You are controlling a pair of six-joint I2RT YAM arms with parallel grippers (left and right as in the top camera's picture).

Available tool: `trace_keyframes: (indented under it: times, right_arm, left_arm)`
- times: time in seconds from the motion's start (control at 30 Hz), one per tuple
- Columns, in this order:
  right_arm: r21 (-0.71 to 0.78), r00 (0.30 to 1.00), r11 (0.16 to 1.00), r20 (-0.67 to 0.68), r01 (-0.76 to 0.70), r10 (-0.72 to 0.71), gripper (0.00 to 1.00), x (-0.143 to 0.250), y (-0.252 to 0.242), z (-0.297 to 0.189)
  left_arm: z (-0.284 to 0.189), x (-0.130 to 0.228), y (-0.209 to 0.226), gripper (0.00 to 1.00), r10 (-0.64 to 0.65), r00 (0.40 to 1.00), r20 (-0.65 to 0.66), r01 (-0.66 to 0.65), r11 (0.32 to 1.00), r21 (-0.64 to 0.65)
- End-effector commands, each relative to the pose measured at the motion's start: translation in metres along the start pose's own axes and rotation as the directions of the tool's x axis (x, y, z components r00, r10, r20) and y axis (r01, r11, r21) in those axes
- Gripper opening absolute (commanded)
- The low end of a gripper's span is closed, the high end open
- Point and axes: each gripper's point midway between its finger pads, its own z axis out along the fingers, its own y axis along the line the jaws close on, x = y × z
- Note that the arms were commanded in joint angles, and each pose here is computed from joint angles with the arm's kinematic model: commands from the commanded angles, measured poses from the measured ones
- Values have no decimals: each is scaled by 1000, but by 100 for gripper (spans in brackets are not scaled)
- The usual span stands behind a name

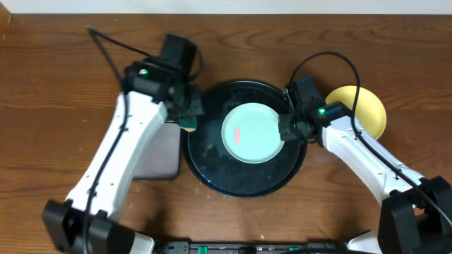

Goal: Clean dirty plates on tray and stack at the side
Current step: 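Bring the green sponge with the left gripper onto the light-blue plate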

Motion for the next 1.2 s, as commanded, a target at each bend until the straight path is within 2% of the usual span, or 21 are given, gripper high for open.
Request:
trace_keyframes:
  times: [0.0,0.13,0.37,0.5,0.6,0.73,1.17]
  right_arm:
    - [-2,1000,1000,-1,5,-5,44,7,-4,5]
    - [-11,1000,1000,7,5,-5,42,11,-4,13]
    - [-42,999,999,44,-14,16,41,14,-2,26]
    - [-46,998,998,55,-36,38,34,16,-2,30]
    - [-52,997,998,69,-34,38,34,13,-1,31]
    - [-54,996,998,76,-34,38,28,11,-1,31]
    - [-52,995,996,62,-69,72,24,14,-2,43]
  left_arm:
    - [11,5,-19,7,61,998,-24,-61,998,20]
    - [20,4,-37,8,101,995,-15,-101,994,37]
    - [36,7,-58,7,97,995,-23,-96,994,47]
    - [44,10,-68,8,116,993,-30,-114,992,50]
    - [51,12,-72,7,124,991,-43,-122,991,46]
    - [60,14,-75,7,132,989,-61,-130,991,40]
    - [64,11,-83,8,142,989,-40,-140,989,54]
